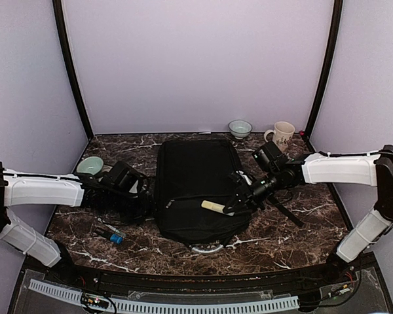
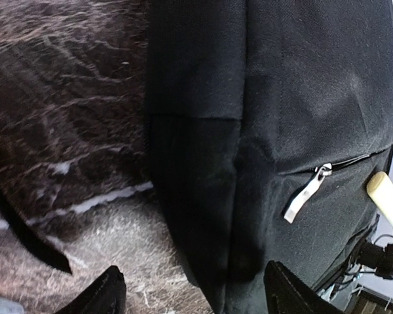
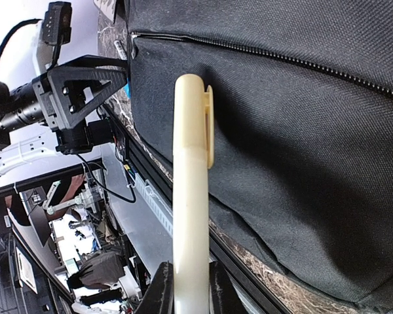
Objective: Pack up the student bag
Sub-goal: Grab the student bag from the center of the board.
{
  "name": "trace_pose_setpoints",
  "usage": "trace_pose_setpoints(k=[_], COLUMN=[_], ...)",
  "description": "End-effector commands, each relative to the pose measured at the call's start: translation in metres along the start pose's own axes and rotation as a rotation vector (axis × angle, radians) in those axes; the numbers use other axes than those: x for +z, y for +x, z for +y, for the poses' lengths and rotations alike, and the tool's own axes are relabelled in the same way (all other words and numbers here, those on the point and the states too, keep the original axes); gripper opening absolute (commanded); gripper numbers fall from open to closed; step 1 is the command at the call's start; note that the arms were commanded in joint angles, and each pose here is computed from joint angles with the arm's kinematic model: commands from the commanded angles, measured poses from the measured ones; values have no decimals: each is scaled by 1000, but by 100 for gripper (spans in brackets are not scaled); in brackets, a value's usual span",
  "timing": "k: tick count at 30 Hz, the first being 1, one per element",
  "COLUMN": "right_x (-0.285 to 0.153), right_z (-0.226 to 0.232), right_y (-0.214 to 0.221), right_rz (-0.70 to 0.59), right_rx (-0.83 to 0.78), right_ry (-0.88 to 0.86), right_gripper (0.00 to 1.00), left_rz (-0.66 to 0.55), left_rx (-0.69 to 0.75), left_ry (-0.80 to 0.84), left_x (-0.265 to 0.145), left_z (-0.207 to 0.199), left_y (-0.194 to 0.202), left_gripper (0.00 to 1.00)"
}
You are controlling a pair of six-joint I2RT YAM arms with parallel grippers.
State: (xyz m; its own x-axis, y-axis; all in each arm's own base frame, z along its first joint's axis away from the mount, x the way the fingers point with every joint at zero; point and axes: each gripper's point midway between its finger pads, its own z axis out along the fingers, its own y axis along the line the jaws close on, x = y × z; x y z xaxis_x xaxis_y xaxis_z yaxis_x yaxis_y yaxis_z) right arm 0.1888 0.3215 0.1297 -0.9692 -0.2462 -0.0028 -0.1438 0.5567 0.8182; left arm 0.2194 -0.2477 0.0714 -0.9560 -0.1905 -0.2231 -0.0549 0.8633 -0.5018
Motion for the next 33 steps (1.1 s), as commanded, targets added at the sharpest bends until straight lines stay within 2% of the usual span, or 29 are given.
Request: trace_pose_setpoints(k=[1, 7, 9, 12, 15, 18, 20, 27, 33], right_x=[-7, -7, -6, -5, -3, 0, 6, 19, 19], right_z=[10, 9, 9, 4, -5, -3, -5, -15, -23], right_y=[-8, -19, -24, -29, -34, -33, -26, -3, -19], right_rz=[-41, -95, -108, -119, -126, -103, -57, 46, -5], right_rx=[2, 45, 57, 85, 134, 150, 180, 277, 353], right_ry=[-6, -12, -19, -13, 0, -24, -53, -131, -133], right_gripper=[0, 0, 0, 0, 0, 0, 0, 0, 0], left_rz=[45, 102, 116, 126, 110, 93, 81, 61, 53], left_rx=[-43, -30, -24, -19, -12, 1, 9, 44, 130], left_ry=[155, 208, 235, 234, 245, 272, 294, 354, 409], left_x=[11, 23, 26, 29, 26, 22, 18, 9, -1], left_z=[-21, -31, -37, -38, -41, -48, -54, -69, -91], left_y=[0, 6, 7, 7, 4, 0, -3, -8, -9], left_gripper=[71, 63, 56, 40, 19, 7, 2, 0, 0])
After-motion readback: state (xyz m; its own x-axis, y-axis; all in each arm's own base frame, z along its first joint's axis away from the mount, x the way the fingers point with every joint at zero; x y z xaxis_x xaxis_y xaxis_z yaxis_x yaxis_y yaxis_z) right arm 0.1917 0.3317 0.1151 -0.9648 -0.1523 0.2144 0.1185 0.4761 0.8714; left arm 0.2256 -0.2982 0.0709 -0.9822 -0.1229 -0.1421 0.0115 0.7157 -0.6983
